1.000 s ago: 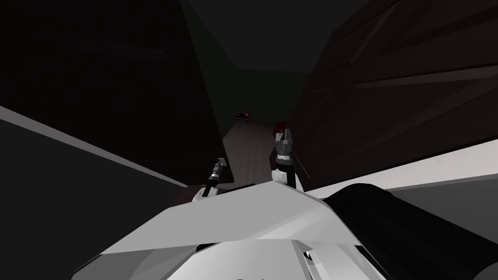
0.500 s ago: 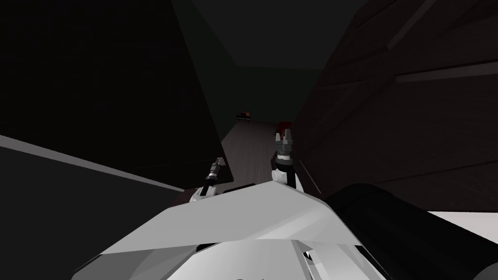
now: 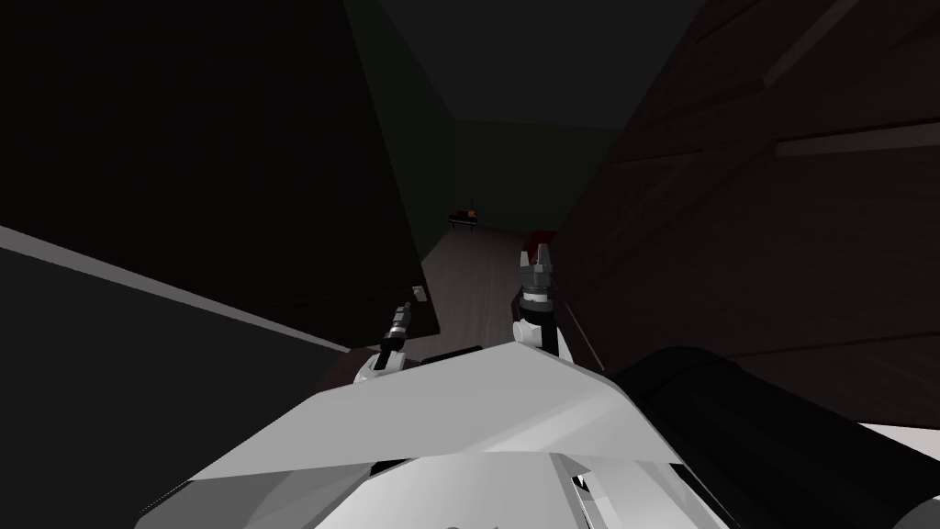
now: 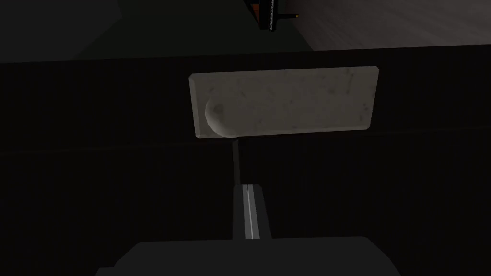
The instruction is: Push the door open
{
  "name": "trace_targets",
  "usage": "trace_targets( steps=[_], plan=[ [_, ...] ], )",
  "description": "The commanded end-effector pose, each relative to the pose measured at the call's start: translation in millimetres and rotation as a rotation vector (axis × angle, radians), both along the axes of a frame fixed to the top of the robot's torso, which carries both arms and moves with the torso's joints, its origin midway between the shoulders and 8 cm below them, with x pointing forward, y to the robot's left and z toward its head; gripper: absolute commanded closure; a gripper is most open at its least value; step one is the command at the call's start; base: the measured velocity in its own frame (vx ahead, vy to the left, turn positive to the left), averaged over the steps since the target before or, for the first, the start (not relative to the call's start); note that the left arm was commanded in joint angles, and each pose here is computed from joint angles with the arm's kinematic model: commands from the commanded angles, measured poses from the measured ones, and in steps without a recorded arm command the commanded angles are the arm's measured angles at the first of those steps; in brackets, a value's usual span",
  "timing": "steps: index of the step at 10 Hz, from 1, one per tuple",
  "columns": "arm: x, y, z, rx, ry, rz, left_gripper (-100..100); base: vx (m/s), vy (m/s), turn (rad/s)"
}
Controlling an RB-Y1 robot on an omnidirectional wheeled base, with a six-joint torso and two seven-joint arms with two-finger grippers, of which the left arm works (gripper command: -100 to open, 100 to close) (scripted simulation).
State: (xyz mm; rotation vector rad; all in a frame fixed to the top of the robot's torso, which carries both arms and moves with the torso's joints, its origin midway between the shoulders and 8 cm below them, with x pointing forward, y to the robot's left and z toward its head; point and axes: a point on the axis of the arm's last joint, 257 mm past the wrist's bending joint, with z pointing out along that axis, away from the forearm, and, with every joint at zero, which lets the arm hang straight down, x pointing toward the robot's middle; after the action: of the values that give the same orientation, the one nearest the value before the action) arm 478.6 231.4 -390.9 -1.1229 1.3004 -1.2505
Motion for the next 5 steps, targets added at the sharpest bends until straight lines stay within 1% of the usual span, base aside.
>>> trace_targets(
  steps=[1,3,4,5],
  plan=[
    [0.0,-1.1,-0.3,-0.012,0.003,0.005,-100,-0.22,-0.066,0.077],
    [0.5,-6.1,-0.5,-0.036,0.006,0.012,-100,-0.261,-0.073,0.06],
    [0.6,-4.6,-0.2,-0.028,0.004,0.01,-100,-0.103,-0.037,0.011],
    [-0.8,-0.2,-0.5,-0.023,0.002,0.015,-100,0.091,-0.018,-0.031]
  ],
)
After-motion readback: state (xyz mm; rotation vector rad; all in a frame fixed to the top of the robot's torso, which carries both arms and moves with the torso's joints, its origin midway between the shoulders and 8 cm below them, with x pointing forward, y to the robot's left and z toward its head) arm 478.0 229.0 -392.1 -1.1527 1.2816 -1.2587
